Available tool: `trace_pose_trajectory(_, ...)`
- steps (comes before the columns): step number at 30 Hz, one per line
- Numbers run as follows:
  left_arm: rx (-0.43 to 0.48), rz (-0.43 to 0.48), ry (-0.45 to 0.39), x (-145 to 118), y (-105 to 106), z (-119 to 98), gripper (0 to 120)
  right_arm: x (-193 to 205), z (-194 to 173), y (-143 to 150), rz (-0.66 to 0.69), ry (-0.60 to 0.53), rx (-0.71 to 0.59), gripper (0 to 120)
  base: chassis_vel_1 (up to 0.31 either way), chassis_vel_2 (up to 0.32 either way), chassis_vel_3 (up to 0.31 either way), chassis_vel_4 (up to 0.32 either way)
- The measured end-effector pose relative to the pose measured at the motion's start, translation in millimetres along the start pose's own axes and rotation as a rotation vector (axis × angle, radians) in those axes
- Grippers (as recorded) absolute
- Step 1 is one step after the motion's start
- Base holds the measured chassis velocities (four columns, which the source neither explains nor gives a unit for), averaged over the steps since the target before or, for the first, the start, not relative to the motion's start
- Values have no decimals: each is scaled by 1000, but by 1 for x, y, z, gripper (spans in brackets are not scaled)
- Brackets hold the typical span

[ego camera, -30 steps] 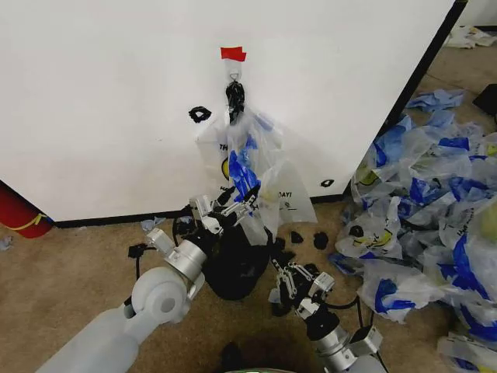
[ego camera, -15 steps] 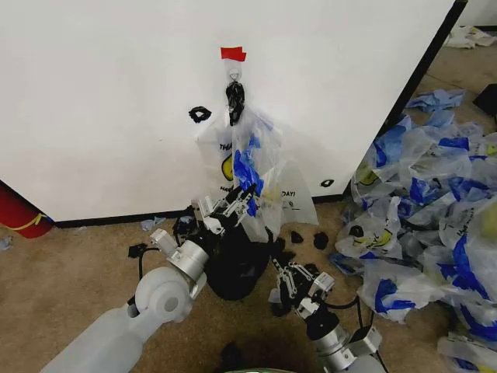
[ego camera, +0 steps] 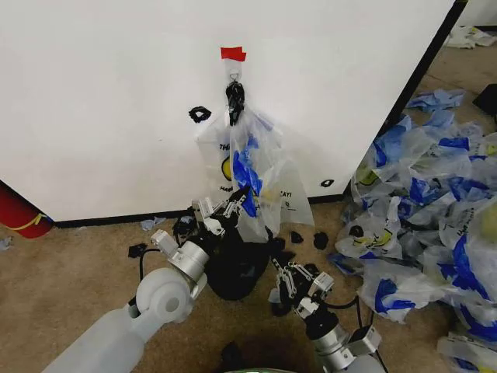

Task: Pick up the garbage bag from the wall and place it over the trash bin.

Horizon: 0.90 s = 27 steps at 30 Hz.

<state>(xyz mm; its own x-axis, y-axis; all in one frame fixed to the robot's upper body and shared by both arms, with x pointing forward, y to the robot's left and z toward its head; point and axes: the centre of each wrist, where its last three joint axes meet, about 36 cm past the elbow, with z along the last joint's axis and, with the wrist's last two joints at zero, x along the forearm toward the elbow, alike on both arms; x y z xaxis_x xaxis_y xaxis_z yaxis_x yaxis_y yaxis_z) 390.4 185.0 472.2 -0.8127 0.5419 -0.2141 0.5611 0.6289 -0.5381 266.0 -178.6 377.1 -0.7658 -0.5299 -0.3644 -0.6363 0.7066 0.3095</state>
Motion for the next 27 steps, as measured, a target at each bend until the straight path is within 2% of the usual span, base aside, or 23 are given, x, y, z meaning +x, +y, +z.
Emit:
trace_pose_trajectory(19, -28, -10, -51, 15, -4, -18, 8, 0, 3, -3, 8, -7, 3, 0, 0, 0, 0, 0)
trace_pose_trajectory(27, -26, -14, -96, 27, -14, -26, 8, -1, 7, -4, 21, -6, 2, 0, 0, 0, 0, 0)
